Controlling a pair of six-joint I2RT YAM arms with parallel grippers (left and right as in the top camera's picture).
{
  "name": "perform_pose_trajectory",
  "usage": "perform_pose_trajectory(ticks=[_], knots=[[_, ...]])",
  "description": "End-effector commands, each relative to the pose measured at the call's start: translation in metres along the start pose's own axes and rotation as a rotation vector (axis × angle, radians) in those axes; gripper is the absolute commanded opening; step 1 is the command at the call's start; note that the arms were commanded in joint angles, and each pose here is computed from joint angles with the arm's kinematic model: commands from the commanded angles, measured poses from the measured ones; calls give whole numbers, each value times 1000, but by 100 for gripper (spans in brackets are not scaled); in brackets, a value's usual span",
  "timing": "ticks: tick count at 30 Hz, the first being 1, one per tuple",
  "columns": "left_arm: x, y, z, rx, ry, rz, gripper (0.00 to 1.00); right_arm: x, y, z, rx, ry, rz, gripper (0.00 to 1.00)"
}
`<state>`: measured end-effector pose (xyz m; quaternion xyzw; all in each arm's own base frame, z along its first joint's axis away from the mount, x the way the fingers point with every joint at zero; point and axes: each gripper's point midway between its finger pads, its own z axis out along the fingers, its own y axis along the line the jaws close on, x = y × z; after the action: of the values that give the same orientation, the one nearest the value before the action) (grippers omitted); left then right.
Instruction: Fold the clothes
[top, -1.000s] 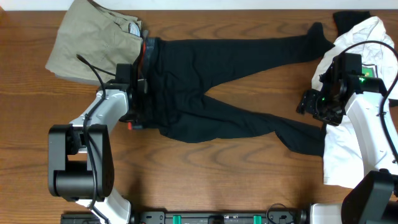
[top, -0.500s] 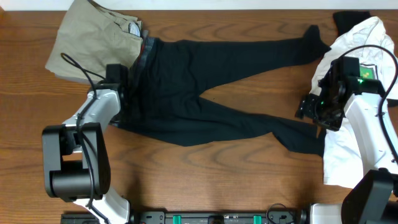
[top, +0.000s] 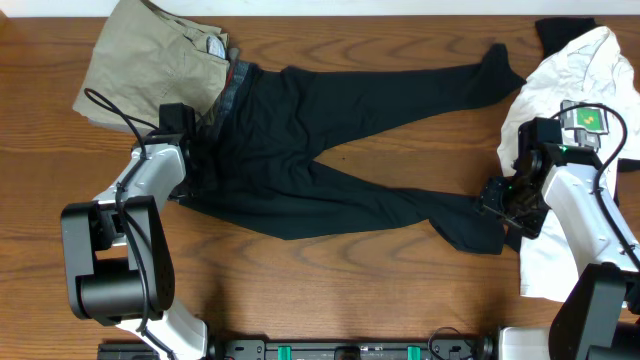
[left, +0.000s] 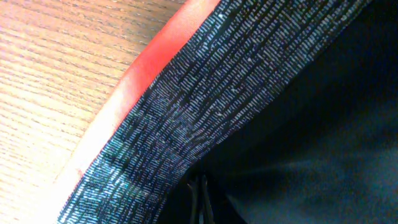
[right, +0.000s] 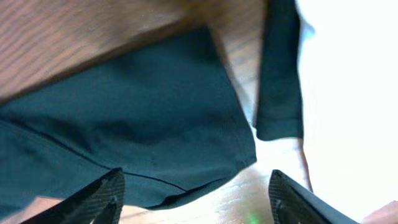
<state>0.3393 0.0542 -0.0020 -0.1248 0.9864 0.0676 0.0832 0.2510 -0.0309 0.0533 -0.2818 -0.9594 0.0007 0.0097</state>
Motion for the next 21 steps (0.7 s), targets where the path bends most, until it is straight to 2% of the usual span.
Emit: perform_pose_trajectory(ticks=[1, 14, 21], knots=[[17, 9, 16, -40, 65, -54, 6, 1, -6, 2, 41, -4, 91, 73], [13, 6, 16, -23, 53, -66, 6, 20, 0, 1, 61, 50, 9, 71], [4, 4, 17, -17, 16, -71, 6, 23, 23, 1, 40, 22, -250, 69]])
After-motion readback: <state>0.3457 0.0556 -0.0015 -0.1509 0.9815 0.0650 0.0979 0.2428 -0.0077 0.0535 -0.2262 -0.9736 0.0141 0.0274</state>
